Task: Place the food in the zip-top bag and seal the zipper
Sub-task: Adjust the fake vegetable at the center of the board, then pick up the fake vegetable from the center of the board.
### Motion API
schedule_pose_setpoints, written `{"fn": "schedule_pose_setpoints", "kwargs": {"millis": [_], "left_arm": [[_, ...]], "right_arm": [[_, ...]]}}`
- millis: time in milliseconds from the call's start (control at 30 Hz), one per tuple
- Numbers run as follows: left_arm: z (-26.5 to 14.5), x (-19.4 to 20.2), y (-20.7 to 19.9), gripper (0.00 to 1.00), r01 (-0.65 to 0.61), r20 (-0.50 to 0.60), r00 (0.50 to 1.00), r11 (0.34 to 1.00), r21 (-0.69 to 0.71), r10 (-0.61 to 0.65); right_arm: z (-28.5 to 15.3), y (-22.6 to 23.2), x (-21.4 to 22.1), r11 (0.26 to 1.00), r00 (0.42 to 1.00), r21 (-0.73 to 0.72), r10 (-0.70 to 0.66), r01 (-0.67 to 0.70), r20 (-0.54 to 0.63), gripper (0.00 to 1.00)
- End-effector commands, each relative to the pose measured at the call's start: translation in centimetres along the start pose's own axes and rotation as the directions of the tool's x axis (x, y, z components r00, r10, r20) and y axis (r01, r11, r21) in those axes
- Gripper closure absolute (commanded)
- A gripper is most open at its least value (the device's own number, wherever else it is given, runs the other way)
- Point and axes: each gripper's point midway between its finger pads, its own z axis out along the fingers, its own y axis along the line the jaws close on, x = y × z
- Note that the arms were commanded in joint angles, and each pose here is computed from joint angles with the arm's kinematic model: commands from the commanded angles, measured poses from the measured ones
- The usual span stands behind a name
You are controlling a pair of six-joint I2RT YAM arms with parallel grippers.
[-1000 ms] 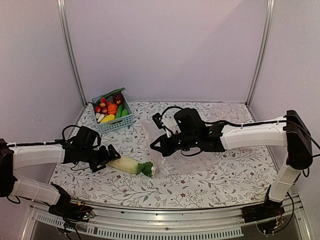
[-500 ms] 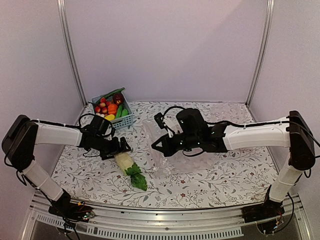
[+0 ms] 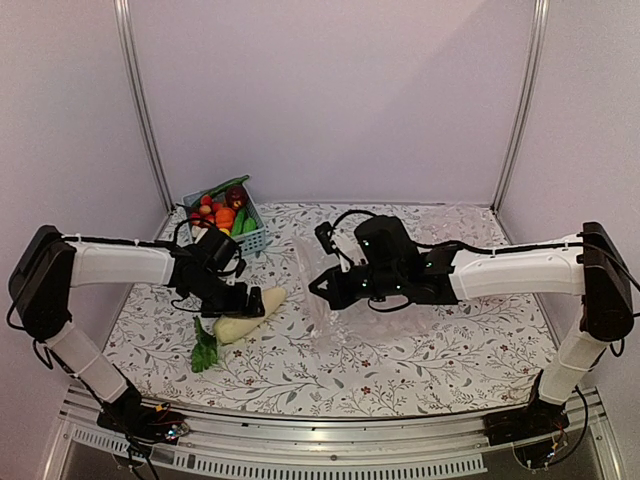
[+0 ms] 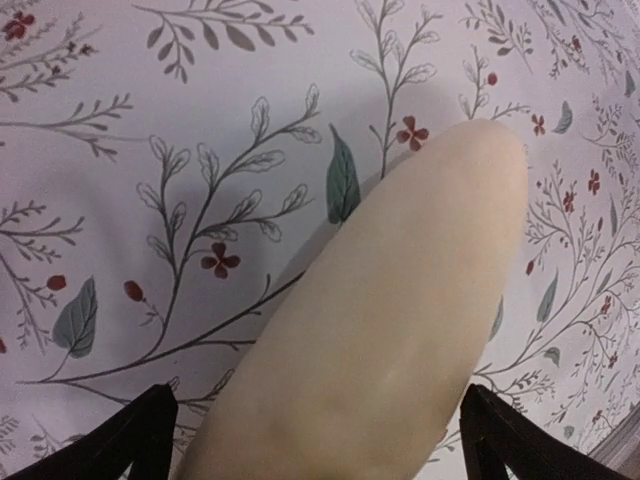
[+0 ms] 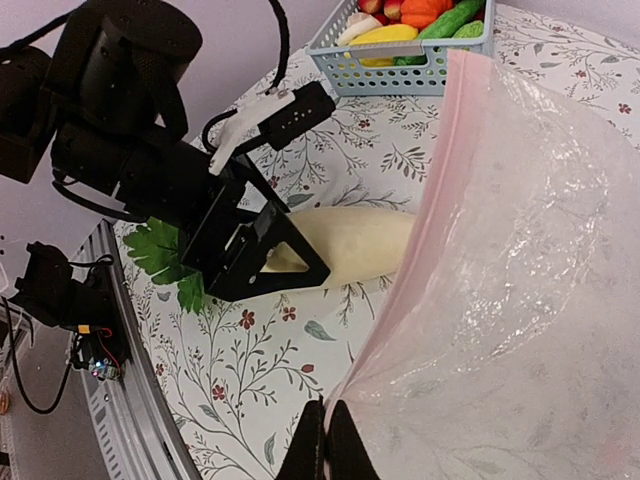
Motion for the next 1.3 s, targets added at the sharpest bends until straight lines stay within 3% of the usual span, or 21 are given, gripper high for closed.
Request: {"fn": "schedule_pose_setpoints", "kwargs": {"millis": [0,267,300,367,400,500,633,767,967,1067,1267], "left_arm": [[-0.9,3.6,0.9,0.00,-0.062,-0.078,0.995,0.995,-0.077,0.056],[-1.1,5.7,0.2,0.03,-0.131,-0.133,0.984,0.989,-0.066,0.121],[-0.9,5.9,0.5,0.10,-0.136,-0.141,0.982,0.988,-0.076,0.125],[-0.6,6.3,1.0,0.38,-0.148,-0.158,0.979,0.984,-0.096,0.132],[-0.4,6.5,1.1,0.46,-0.154,-0.166,0.977,0.983,-0.099,0.136],[-0.4,6.6,0.9,0.54,-0.176,-0.164,0.974,0.979,-0.101,0.158],[-1.9,5.5,0.0,0.57,-0.201,-0.097,0.976,0.976,-0.080,0.193],[-6.4,3.0,-2.6,0.58,-0.240,0.060,0.969,0.971,0.016,0.239],[-16.0,0.9,-7.9,0.58,-0.412,0.315,0.888,0.884,0.219,0.336],[-19.3,1.8,-10.0,0.58,-0.470,0.327,0.870,0.822,0.322,0.369],[-24.1,4.2,-14.8,0.59,-0.437,0.233,0.896,0.665,0.606,0.377]], "right_arm": [[-0.9,-0.4,-1.0,1.000,1.000,0.029,0.005,-0.006,0.027,1.00],[-0.9,-0.5,-0.8,0.999,1.000,0.038,0.002,-0.002,0.008,1.00],[-1.0,-0.5,-0.8,0.999,1.000,0.037,0.004,-0.004,0.008,1.00],[-1.2,-0.3,-0.9,0.999,1.000,0.033,0.008,-0.008,0.006,1.00],[-1.3,-0.2,-0.9,1.000,1.000,0.030,0.008,-0.008,0.002,1.00],[-2.0,0.3,-0.9,1.000,1.000,0.015,0.005,-0.005,-0.018,1.00],[-3.3,1.3,-1.8,1.000,0.999,-0.027,-0.011,0.010,-0.045,1.00],[-5.6,1.6,-3.0,0.999,0.996,-0.030,-0.030,0.027,-0.087,1.00],[-9.5,2.1,-5.4,0.997,0.993,-0.045,-0.070,0.066,-0.099,1.00],[-10.8,2.3,-6.1,0.995,0.991,-0.053,-0.088,0.083,-0.098,1.00],[-11.1,1.2,-5.4,0.983,0.974,-0.007,-0.182,0.183,-0.135,1.00]]}}
